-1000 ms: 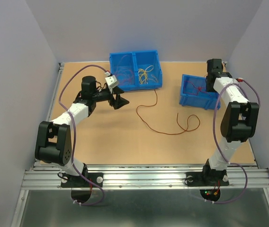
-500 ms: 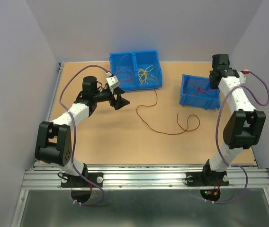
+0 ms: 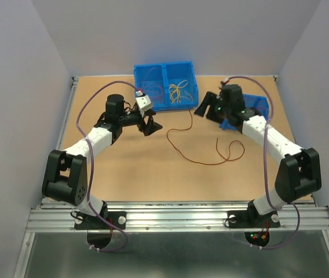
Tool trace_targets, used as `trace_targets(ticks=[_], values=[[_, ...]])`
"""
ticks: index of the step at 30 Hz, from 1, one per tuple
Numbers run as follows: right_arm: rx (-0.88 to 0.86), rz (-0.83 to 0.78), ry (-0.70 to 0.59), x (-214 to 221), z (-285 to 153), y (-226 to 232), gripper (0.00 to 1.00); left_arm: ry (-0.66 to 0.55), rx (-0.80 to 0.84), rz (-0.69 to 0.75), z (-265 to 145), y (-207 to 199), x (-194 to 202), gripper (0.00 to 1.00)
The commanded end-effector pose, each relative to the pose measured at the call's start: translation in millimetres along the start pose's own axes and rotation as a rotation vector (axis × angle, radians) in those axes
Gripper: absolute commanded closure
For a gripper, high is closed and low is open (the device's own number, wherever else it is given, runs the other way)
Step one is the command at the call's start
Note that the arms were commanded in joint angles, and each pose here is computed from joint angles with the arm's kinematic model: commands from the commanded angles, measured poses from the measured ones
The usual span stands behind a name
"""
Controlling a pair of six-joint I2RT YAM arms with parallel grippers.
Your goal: Untangle the cables
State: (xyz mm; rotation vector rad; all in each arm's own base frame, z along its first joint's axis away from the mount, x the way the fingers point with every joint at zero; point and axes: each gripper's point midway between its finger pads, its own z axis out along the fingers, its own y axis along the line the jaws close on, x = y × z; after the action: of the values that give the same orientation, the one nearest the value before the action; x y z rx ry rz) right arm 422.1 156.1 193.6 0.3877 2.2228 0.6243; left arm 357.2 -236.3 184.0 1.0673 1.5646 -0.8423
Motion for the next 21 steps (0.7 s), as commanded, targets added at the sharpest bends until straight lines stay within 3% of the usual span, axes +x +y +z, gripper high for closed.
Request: trace_targets(ticks=[1,3,5,6,8,11,14,21], values=[[-0.057,-0.243,0.015,42.3,-12.0,16.5,0.28,-0.027,-0.026,0.065,-5.0,-1.0,-16.7,0.16],[0.024,-0.233,0.032,57.2,-15.9,-6.5,0.27,-0.009,-0.055,0.063,-2.5,3.7,-13.8,0.14],[0.156,-0.197,-0.073,44.3,-33.0,-32.5,0.25,0.011,-0.085,0.063,0.2,8.3,-12.0,0.12],[0.262,-0.160,-0.119,46.9,-36.9,-59.2,0.16,0.015,-0.087,0.065,0.6,8.6,-10.7,0.11],[0.276,-0.115,-0.188,36.8,-53.2,-60.7,0.00,0.022,-0.099,0.068,1.8,9.5,-8.9,0.09],[0.291,-0.108,-0.231,34.9,-64.9,-67.6,0.00,0.041,-0.107,0.074,7.5,9.6,-3.1,0.01],[0.355,-0.097,-0.271,30.8,-66.6,-80.6,0.00,0.061,-0.127,0.087,11.3,10.7,1.1,0.01],[0.464,-0.158,-0.200,51.9,-50.4,-110.4,0.00,0.165,-0.155,0.105,33.9,4.4,23.5,0.01]])
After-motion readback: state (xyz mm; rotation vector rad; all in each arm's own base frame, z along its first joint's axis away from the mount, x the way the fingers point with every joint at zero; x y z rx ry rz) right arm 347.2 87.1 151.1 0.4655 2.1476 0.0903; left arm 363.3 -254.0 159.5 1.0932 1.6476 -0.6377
